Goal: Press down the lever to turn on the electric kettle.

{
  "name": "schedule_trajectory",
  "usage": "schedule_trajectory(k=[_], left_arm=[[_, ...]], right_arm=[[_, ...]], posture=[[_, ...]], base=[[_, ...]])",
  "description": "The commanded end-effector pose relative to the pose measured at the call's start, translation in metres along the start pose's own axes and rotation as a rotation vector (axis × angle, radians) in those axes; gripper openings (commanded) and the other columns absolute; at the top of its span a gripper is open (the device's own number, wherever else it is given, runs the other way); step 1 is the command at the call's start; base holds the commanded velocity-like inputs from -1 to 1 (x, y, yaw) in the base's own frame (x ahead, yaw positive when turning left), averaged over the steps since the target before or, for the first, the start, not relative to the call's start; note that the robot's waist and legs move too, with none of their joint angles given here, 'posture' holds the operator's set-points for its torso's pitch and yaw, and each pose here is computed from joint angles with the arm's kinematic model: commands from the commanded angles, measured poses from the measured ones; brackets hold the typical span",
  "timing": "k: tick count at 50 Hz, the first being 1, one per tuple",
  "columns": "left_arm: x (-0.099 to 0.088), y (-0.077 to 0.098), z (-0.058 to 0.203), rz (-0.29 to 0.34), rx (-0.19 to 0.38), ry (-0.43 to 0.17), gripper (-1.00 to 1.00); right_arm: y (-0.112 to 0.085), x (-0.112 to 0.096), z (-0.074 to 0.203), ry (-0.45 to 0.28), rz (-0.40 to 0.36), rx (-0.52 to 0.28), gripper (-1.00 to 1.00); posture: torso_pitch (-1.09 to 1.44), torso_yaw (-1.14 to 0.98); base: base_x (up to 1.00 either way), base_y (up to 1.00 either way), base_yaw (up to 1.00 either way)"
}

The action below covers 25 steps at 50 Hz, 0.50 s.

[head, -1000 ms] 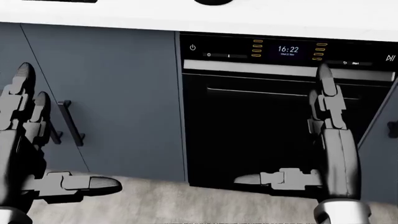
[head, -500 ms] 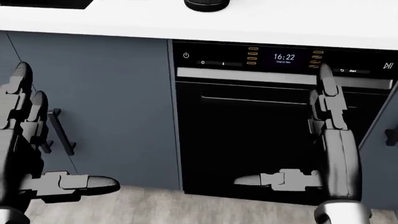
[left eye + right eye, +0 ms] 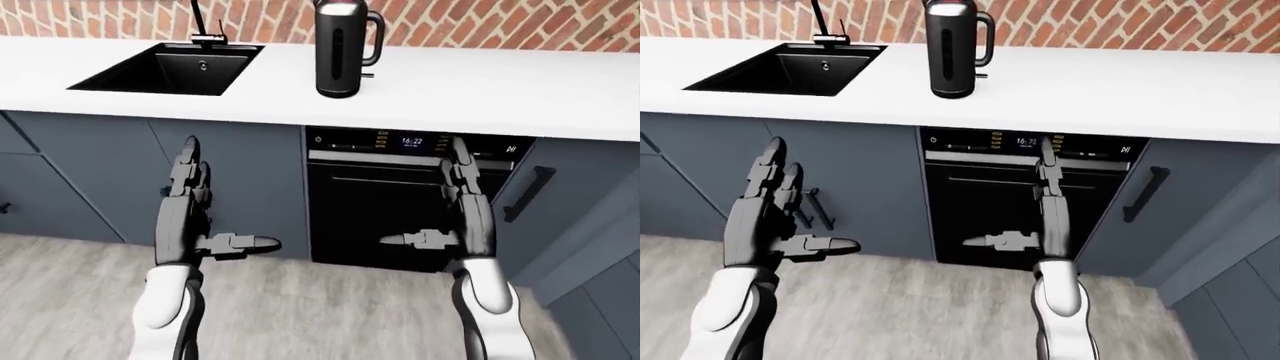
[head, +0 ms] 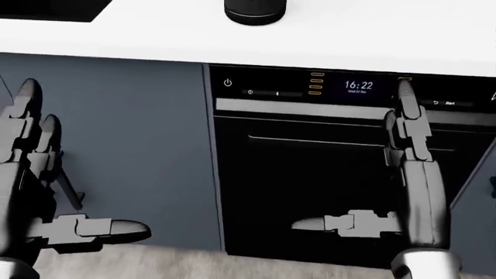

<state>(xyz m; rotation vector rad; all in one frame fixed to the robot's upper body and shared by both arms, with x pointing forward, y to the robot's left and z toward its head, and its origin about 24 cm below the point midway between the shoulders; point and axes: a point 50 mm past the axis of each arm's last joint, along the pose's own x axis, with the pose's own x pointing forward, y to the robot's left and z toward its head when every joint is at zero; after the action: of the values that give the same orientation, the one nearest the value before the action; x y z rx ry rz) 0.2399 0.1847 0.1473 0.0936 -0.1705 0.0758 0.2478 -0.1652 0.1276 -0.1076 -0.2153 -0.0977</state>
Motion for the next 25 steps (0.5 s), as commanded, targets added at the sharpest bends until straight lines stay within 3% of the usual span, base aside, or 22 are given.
schedule_trajectory(k=[1, 25], left_arm=[[-0.0004, 0.0046, 0.0184, 0.025, 0.018, -0.102, 1.00], [0.0005, 0.0056, 0.0219, 0.025, 0.021, -0.108, 1.00]], right_arm=[[0.0040, 0.0025, 0.0197, -0.105, 0.016, 0.012, 1.00], [0.0046, 0.0018, 0.0206, -0.105, 0.018, 0.014, 1.00]], posture=[[0.00, 0.00], [0.00, 0.00]], base=[[0.20, 0.00, 0.00], [0.19, 0.00, 0.00]])
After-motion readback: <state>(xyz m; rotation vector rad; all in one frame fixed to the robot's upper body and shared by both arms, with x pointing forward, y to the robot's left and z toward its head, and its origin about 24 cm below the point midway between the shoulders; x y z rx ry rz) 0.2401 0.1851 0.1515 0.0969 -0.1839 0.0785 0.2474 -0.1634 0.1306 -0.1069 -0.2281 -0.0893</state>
